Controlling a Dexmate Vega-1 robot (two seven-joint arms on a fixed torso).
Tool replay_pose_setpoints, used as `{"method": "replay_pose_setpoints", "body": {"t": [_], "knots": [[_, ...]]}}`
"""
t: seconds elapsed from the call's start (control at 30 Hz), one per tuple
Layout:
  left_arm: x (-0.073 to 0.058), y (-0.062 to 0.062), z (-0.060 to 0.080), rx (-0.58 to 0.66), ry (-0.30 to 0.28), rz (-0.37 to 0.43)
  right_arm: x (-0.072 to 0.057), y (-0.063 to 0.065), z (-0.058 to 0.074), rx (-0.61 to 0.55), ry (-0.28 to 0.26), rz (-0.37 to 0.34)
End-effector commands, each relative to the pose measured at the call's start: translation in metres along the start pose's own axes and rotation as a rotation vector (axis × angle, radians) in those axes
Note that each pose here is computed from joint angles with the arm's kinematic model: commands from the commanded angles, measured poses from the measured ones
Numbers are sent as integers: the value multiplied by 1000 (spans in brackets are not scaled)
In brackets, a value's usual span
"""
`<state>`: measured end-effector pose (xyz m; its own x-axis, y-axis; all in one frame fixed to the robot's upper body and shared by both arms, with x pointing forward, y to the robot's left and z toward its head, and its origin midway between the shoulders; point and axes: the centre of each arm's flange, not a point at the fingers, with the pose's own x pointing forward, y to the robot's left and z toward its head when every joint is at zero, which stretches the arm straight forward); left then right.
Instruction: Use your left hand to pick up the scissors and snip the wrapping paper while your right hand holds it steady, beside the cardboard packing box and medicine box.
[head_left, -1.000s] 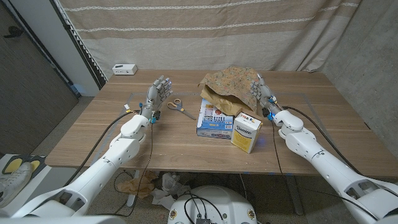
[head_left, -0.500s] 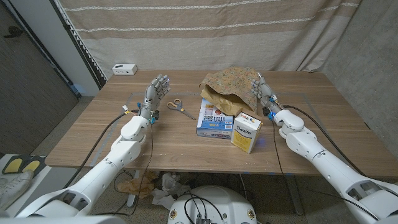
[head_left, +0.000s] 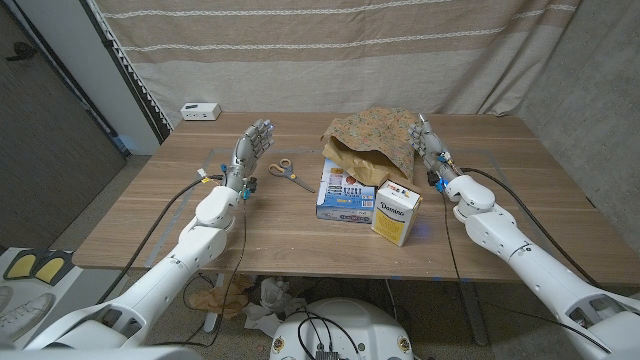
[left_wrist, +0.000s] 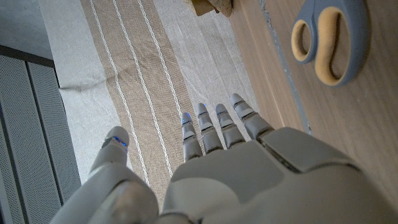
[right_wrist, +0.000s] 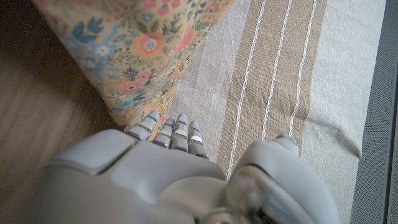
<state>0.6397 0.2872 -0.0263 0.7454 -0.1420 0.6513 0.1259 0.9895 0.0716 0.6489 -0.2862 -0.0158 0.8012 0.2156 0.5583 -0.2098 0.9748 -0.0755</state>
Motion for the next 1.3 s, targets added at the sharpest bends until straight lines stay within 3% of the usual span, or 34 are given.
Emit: {"method": "replay_pose_setpoints", "body": {"t": [0.03,0.33,0.57,0.77,1.3], "knots": [[3,-9,11,98,13,-17,2,-6,4,-17,0,30],[12,-10,22,177,-10,-23,2,-7,10,-38,-11,14],[18,-3,32,261,24,-45,8,-4,11,-71,-2,19],[22,5,45,350,51,-73,7,-2,8,-51,-13,-17],[20,6,77,566,62,-66,-2,-4,18,-99,-52,-63]]}}
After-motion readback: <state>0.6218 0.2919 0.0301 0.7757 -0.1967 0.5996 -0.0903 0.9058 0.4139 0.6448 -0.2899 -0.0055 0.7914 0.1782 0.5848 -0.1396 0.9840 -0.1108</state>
